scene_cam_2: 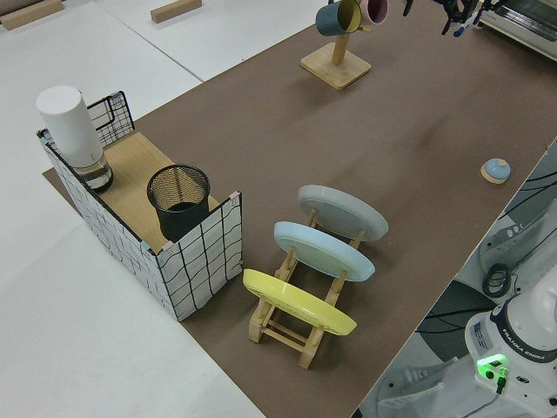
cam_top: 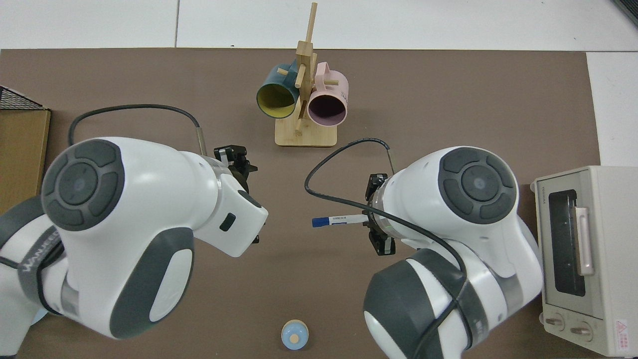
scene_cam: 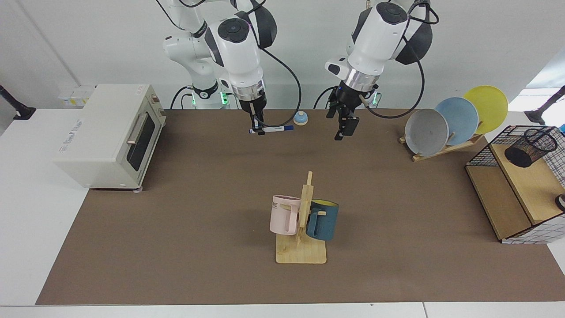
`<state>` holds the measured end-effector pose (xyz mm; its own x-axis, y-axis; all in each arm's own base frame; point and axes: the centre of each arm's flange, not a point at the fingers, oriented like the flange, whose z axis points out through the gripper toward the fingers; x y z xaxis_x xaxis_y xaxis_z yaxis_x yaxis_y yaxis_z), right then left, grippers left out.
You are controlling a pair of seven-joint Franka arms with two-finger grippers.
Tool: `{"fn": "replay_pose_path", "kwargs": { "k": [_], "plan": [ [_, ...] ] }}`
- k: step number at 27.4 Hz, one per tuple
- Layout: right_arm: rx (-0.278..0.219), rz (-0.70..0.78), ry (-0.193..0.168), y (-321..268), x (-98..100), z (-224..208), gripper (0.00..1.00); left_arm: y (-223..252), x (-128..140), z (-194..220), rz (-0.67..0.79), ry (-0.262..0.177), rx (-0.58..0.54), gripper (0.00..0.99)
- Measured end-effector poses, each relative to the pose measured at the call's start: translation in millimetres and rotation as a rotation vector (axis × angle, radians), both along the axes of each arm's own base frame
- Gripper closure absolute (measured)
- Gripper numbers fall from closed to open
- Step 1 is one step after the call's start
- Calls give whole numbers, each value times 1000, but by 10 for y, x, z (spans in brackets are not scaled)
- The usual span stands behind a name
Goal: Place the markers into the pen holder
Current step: 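Bring the marker to the middle while the left gripper closes on it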
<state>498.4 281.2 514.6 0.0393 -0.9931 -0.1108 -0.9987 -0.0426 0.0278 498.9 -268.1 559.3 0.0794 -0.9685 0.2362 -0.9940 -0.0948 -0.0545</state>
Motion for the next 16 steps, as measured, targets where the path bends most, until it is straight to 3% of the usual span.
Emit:
{"fn": "replay_pose_path", "kwargs": {
  "k": [8, 16],
  "plan": [
    [-7, -11, 0, 434, -228, 10, 833, -416, -181, -284, -35, -17, -60, 0],
    [5, -23, -20, 484, -227, 34, 833, -515, -294, -564, -28, 28, -106, 0]
  ]
}}
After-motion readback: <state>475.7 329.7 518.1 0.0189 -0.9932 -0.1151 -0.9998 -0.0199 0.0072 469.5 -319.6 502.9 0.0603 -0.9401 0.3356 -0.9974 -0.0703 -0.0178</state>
